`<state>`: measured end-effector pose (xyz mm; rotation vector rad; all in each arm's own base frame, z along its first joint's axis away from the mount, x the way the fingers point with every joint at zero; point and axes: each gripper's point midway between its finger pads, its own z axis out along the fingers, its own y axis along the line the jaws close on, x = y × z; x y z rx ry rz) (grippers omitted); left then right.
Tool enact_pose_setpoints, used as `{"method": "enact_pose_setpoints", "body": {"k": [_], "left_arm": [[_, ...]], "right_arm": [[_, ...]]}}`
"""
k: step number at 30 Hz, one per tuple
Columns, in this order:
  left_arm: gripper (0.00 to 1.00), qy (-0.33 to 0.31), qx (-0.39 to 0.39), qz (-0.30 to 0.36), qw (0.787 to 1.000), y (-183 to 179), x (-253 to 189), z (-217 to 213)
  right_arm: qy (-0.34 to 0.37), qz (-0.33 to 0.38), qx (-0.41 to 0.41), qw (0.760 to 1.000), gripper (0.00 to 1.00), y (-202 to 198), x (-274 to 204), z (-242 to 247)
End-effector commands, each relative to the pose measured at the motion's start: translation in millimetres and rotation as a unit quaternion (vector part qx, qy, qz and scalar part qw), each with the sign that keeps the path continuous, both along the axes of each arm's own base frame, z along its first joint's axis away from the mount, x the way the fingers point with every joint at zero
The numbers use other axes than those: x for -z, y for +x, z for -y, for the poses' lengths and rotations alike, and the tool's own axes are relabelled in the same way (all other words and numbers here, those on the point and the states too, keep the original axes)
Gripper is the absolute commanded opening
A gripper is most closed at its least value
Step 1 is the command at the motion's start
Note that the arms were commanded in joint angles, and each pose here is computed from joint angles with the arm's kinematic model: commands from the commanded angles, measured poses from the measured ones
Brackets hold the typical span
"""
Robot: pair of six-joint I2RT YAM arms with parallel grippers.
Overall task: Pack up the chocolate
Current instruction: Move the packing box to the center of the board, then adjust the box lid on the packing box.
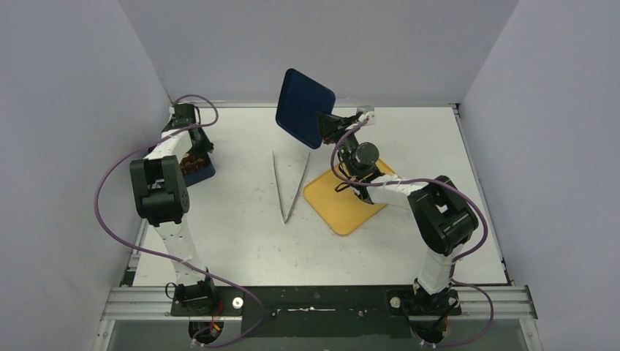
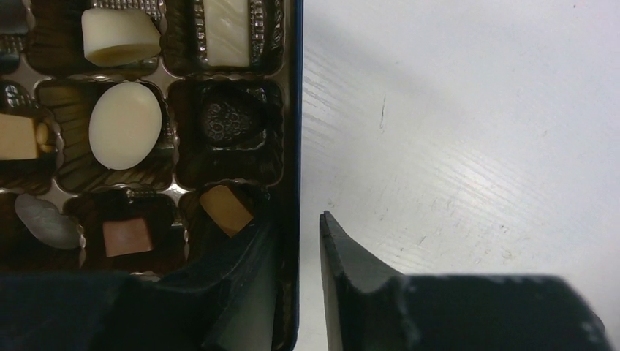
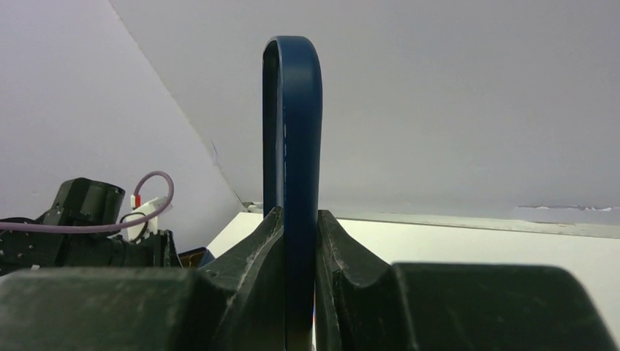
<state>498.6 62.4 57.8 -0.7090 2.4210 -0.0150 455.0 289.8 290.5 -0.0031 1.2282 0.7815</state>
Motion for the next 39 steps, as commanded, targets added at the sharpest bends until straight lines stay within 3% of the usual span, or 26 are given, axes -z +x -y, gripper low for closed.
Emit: {"method": "enact_pose_setpoints", "body": {"k": [1,6,20,23,25,28,32,35,38,39], "left_arm": [[0.22,-0.035,0.031,0.039,0.998,16.8,-25.7,22.1],[0.21,-0.085,0.066,0.065,0.992,13.8,-38.4,61.4],[0.20,-0.129,0.181,0.098,0.970,8.7,-65.2,151.8],[0.24,-0.138,0.183,0.124,0.965,8.2,-96.1,154.5],[0.32,-0.134,0.174,0.150,0.964,8.9,-128.7,146.1],[0.38,-0.131,0.116,0.194,0.965,7.6,-176.4,94.8],[0.49,-0.134,0.018,0.243,0.960,-11.9,-202.7,13.3],[0.58,-0.152,-0.048,0.258,0.953,-31.0,-190.8,-31.5],[0.63,-0.189,-0.070,0.270,0.941,-42.9,-175.4,-44.7],[0.64,-0.195,-0.073,0.268,0.941,-46.3,-169.0,-45.5]], "right_arm": [[0.030,0.070,0.001,0.997,0.00,-18.4,-55.0,16.3],[0.025,0.067,0.003,0.997,0.00,-20.2,-54.4,18.7],[0.005,0.077,0.015,0.997,0.00,-30.2,-64.5,27.0],[-0.010,0.079,0.018,0.997,0.00,-30.1,-64.6,23.6],[-0.025,0.083,0.018,0.996,0.00,-29.6,-66.2,17.6],[-0.087,0.112,0.010,0.990,0.02,-30.4,-75.6,-8.8],[-0.225,0.177,0.021,0.958,0.03,-32.5,-69.1,-56.0],[-0.305,0.228,0.025,0.924,0.03,-39.8,-65.6,-92.4],[-0.408,0.280,0.032,0.868,0.03,-48.9,-56.9,-130.9],[-0.452,0.305,0.048,0.837,0.03,-49.9,-48.1,-141.6]]}}
